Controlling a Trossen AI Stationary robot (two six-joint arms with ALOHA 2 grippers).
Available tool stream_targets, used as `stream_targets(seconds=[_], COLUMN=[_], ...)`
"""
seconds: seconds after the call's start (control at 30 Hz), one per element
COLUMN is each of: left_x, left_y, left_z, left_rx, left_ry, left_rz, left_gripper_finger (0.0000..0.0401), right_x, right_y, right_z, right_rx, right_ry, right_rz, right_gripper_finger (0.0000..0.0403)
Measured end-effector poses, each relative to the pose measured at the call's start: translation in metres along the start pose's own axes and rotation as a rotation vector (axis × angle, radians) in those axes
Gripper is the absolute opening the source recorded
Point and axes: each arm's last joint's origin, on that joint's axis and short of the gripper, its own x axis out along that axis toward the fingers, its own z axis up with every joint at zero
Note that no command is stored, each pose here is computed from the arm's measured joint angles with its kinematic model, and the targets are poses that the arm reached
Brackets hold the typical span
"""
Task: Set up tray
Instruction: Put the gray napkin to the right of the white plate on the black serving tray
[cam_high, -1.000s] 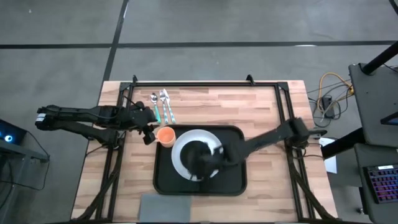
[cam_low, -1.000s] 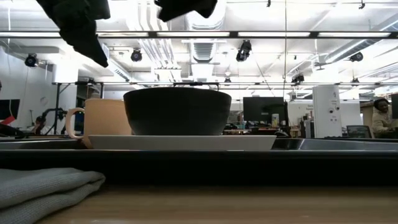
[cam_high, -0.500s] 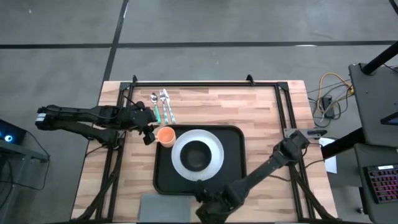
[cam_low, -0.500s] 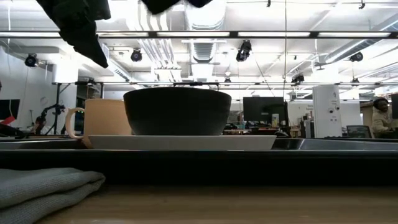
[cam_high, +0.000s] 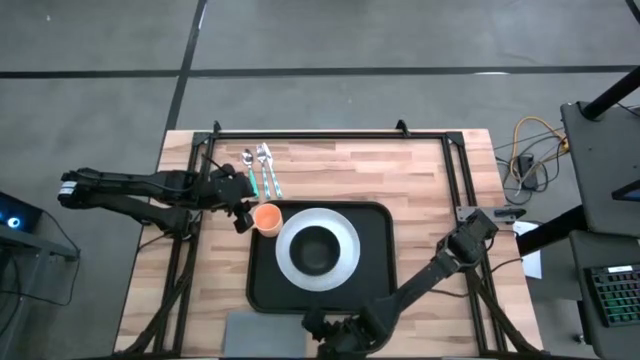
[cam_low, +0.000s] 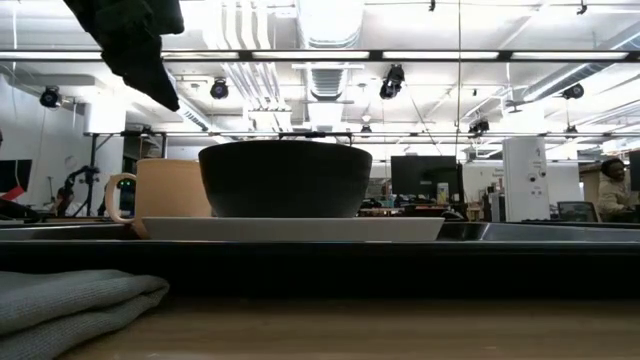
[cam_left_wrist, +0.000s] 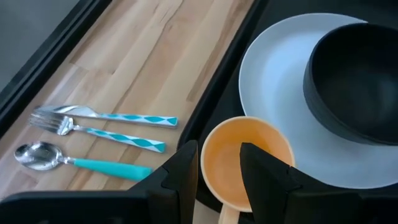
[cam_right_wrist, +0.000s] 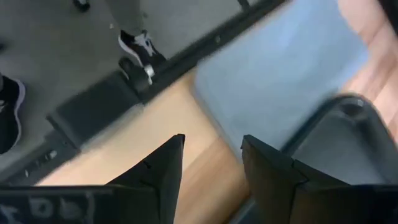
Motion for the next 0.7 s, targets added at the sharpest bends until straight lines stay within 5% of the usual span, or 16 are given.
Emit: stream_targets(seconds=[0.7], left_x=[0.001], left_y=[-0.001], left_z=[0.001], left_rx=[-0.045], left_ry=[-0.007], left_rz=[-0.003], left_gripper_finger=[0.0102], right_x=[0.030], right_y=[-0.008], right_z=[-0.023], right_rx=[-0.420], right_ry=[-0.024], right_rz=[-0.033], right_gripper_finger=[0.0155])
